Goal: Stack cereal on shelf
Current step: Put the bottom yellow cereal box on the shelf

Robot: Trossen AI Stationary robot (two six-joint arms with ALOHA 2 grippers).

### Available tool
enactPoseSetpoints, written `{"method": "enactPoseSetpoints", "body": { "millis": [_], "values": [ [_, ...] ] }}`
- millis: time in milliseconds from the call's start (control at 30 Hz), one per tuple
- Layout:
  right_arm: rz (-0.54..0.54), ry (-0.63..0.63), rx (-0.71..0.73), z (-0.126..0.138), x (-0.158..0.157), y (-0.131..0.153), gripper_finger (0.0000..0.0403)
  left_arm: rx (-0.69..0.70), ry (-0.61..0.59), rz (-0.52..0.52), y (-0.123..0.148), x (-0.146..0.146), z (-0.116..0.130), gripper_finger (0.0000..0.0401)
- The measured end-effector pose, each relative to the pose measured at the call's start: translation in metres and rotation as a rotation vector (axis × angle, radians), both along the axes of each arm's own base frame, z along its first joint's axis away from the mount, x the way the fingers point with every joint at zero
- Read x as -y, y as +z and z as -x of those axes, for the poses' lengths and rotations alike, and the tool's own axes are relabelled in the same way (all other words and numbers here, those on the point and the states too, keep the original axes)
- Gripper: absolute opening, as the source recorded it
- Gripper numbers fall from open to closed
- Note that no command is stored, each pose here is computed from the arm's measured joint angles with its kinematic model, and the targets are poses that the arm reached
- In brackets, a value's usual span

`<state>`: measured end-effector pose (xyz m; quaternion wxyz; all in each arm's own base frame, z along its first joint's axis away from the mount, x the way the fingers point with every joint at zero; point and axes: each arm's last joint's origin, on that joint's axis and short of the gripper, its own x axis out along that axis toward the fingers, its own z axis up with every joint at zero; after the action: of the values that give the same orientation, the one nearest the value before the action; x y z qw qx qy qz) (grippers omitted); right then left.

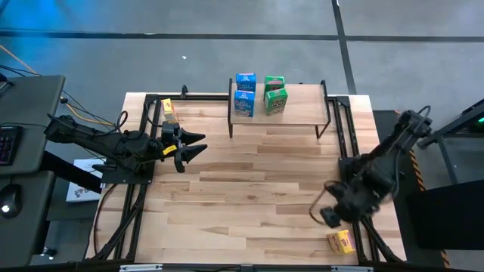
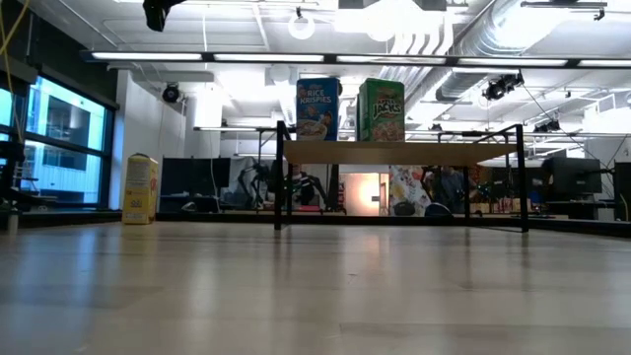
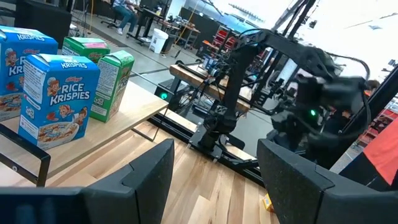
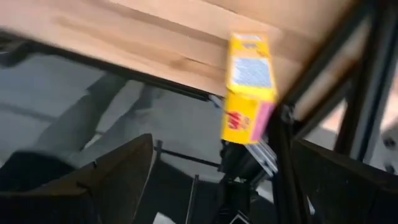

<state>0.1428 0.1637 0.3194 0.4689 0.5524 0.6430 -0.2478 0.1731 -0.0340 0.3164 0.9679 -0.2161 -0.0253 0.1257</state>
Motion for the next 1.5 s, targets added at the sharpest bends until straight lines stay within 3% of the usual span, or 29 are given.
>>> {"method": "enactPoseSetpoints", "body": {
  "millis": [133, 300, 1100, 1500],
  "values": [
    [0.033, -0.054, -0.117, 0.009, -0.028, -0.014, 0.037, 0.0, 0.0, 0.0, 0.0, 0.0, 0.0, 0.022],
    [0.078, -0.038, -0.163, 0.004, -0.049, -0.033, 0.037, 0.0, 0.0, 0.0, 0.0, 0.0, 0.0, 0.022],
    [0.25, 0.04, -0.307, -0.017, -0.08, -0.095, 0.0367, -0.034, 0.0, -0.009, -0.003, 0.0, 0.0, 0.022],
    [0.278, 0.038, -0.328, -0.016, -0.079, -0.098, 0.0277, -0.051, 0.0, -0.014, -0.005, 0.0, 0.0, 0.022]
  ]
}}
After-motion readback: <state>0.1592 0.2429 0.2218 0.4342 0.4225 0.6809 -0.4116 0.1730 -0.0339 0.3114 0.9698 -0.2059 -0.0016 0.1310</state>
